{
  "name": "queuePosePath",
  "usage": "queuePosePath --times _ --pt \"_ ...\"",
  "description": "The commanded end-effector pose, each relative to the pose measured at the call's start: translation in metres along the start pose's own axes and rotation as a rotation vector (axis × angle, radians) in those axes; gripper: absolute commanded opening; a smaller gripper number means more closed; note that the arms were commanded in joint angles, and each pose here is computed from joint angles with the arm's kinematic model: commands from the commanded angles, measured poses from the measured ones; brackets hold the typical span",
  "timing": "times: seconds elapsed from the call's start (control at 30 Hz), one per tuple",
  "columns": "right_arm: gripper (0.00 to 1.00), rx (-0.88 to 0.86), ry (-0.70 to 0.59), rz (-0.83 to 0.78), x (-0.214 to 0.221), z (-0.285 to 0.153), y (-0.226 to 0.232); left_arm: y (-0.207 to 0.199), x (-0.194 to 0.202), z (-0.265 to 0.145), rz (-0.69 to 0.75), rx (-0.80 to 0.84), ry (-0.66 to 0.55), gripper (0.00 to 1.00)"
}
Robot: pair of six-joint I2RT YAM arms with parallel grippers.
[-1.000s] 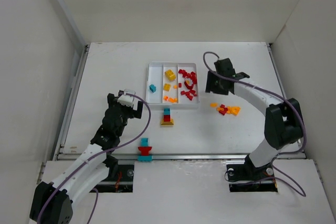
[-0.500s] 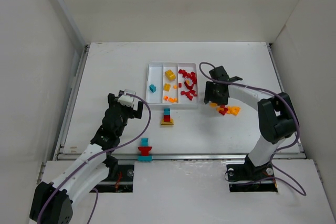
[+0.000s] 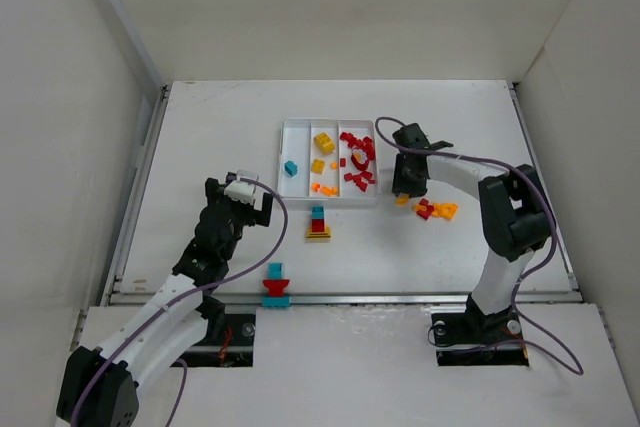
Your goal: Sort the legos into containers by color
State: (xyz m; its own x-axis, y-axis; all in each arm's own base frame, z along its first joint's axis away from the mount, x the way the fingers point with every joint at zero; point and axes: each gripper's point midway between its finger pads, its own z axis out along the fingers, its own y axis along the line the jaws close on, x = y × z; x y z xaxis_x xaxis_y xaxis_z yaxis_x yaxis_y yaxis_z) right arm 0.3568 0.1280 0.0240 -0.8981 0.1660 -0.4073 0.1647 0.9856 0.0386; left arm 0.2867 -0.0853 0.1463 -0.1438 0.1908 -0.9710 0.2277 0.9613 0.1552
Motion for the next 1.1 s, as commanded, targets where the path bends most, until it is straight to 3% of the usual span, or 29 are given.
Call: queuePosePath --times 0.0,0.47,0.57,0.6,0.67,0.9,1.07 --pt "0.42 -0.005 -0.012 0.005 -0.008 -0.001 0.005 0.001 -0.013 0.0 -0.009 -0.002 -0.048 1.0" --pt "0.25 -0.057 -0.054 -0.005 -0.011 -0.019 0.012 0.001 -0.013 0.0 -0.009 -0.002 -0.048 1.0" --pt "0.17 -0.061 -0.062 -0.012 -0.014 -0.021 0.013 0.001 -0.013 0.0 -0.009 -0.002 -0.048 1.0" --pt "0.09 -0.061 -0.062 -0.012 -0.014 -0.021 0.013 0.001 -0.013 0.0 -0.009 -0.002 -0.048 1.0" --pt "0.03 -0.061 -0.062 -0.012 -0.014 -0.021 0.013 0.001 -0.013 0.0 -0.009 -0.002 -0.048 1.0" --pt "0.02 -0.045 -0.119 -0.039 -0.028 -0.043 0.023 0.001 -0.013 0.0 -0.009 -0.002 -0.048 1.0" --pt "0.02 -0.041 -0.334 -0.107 -0.071 -0.103 0.071 0.001 -0.013 0.0 -0.009 -0.002 -0.048 1.0"
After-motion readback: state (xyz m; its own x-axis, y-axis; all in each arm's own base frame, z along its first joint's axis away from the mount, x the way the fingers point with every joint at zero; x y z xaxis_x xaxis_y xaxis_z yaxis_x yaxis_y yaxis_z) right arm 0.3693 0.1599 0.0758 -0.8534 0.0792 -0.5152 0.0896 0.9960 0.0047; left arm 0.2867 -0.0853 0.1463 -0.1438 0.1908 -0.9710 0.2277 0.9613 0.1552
